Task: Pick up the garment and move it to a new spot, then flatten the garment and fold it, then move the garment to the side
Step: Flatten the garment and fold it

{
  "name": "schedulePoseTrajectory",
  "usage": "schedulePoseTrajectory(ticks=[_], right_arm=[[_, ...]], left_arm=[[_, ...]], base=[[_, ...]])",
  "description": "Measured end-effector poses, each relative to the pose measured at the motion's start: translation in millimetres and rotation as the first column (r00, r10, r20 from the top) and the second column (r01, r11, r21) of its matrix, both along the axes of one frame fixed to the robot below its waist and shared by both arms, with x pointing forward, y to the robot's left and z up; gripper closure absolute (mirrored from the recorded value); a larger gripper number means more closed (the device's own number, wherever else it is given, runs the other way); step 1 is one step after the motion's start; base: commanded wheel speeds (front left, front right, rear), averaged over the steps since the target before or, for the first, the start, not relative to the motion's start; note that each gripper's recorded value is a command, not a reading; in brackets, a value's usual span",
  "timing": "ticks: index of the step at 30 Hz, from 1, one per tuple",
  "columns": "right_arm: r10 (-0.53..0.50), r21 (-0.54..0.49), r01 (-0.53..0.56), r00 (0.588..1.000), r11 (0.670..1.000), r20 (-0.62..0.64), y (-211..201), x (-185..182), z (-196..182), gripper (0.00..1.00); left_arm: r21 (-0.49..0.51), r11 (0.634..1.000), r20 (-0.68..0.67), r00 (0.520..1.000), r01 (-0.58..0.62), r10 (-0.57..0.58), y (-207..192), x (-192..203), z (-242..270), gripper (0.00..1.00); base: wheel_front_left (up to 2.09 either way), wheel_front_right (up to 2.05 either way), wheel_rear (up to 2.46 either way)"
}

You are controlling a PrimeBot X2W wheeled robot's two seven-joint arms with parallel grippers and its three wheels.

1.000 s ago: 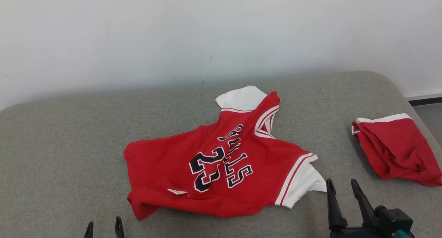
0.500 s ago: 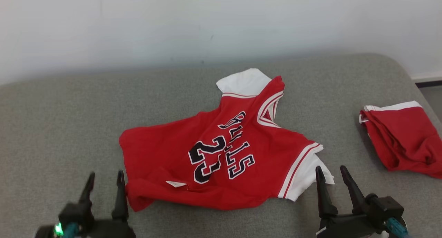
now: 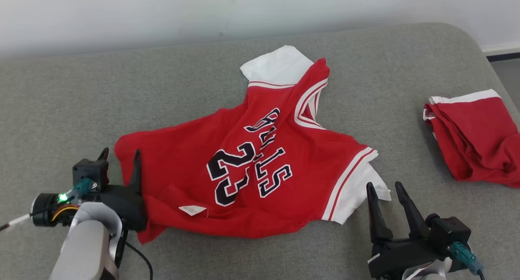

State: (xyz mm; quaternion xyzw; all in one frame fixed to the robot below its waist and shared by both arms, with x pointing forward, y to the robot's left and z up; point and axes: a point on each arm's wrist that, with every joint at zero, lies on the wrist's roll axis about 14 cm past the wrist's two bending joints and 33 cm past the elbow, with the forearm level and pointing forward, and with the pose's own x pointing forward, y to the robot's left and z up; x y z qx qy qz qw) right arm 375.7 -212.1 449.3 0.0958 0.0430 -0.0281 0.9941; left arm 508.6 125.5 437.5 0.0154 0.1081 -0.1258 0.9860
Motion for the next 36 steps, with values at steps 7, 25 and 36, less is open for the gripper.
schedulePoseTrajectory(ticks=[7,25,36], right_arm=[[-0.017,0.005,0.017,1.000,1.000,-0.016,-6.3,5.3,-5.9,0.00],[-0.018,0.032,0.019,0.998,0.999,-0.053,-3.8,16.3,-20.9,0.00],[-0.032,0.042,0.034,0.998,0.999,-0.063,-8.9,38.8,-30.0,0.00]], left_arm=[[0.055,0.998,-0.148,0.989,0.024,-0.016,-1.1,8.6,-34.9,0.00],[0.170,0.972,-0.030,0.987,0.162,-0.159,-29.8,63.0,8.7,1.00],[0.316,0.935,0.112,0.972,0.162,-0.206,-24.8,139.6,69.2,1.00]], base=[[0.00,0.00,0.00],[0.00,0.00,0.00],[0.00,0.00,0.00]])
